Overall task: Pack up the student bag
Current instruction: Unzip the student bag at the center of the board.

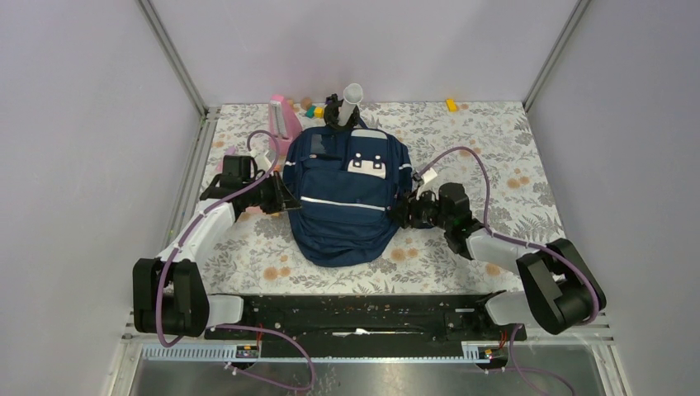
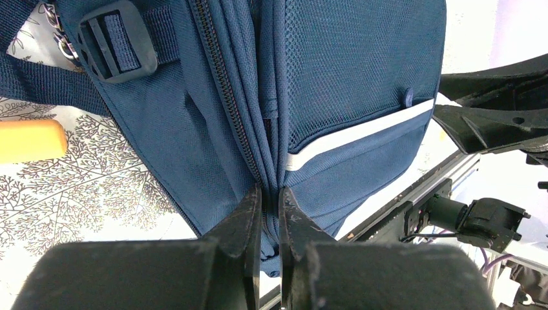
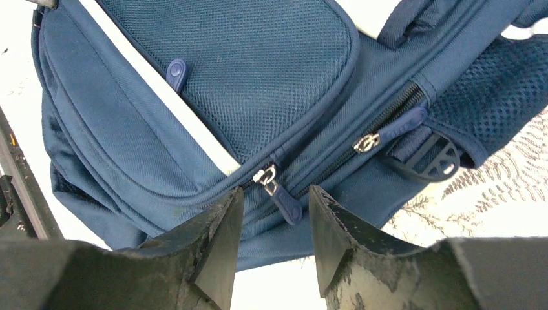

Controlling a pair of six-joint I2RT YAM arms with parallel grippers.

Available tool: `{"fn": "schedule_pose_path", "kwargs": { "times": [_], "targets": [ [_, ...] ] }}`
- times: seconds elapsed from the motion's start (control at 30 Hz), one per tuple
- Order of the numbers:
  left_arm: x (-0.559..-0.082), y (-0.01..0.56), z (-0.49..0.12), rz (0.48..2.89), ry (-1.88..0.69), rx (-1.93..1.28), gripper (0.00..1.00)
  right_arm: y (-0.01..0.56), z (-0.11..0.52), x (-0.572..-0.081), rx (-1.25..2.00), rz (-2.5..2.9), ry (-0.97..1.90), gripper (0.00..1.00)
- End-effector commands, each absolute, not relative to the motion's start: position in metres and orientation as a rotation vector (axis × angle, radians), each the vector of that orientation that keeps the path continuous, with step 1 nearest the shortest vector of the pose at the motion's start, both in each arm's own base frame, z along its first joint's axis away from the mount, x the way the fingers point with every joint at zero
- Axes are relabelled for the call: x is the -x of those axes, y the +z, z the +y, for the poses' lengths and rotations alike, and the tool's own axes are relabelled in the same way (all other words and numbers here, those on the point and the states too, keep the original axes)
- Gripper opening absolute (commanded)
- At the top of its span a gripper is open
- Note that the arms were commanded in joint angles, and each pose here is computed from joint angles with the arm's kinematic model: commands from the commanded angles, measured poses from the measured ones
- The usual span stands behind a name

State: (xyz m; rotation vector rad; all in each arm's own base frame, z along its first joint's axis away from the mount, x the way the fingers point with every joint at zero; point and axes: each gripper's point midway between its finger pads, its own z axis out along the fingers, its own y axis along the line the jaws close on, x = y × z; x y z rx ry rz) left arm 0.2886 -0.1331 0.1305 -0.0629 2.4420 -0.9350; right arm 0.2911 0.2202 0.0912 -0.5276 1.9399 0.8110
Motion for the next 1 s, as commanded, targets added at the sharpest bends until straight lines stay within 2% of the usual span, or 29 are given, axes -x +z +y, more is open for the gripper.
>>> {"fn": "schedule_pose_path", "kwargs": {
  "times": [0.0, 0.33, 0.4, 0.47, 0.53, 0.63, 0.97],
  "targets": [
    [-0.297, 0.163, -0.135, 2.336, -0.963, -0.025, 0.00, 0.103, 0.235, -0.302, 0.613, 1.872, 0.845, 0.48],
    [-0.297, 0.163, -0.135, 2.336, -0.968, -0.024, 0.00, 0.083, 0.235, -0.311, 0.613, 1.931, 0.821, 0.46],
    [-0.296, 0.162, -0.135, 2.338, -0.973, -0.022, 0.00, 0.083, 0.236, -0.310, 0.611, 1.924, 0.825, 0.43],
    [-0.296, 0.161, -0.135, 2.342, -0.974, -0.020, 0.00, 0.085, 0.235, -0.309, 0.607, 1.919, 0.825, 0.33],
    [-0.297, 0.161, -0.136, 2.340, -0.977, -0.018, 0.00, 0.086, 0.235, -0.305, 0.605, 1.922, 0.830, 0.17],
    [-0.297, 0.160, -0.136, 2.334, -0.986, -0.006, 0.00, 0.088, 0.235, -0.296, 0.599, 1.923, 0.838, 0.01],
    [-0.297, 0.161, -0.136, 2.246, -0.984, 0.089, 0.00, 0.084, 0.239, -0.263, 0.586, 1.971, 0.724, 0.00]
  ]
}}
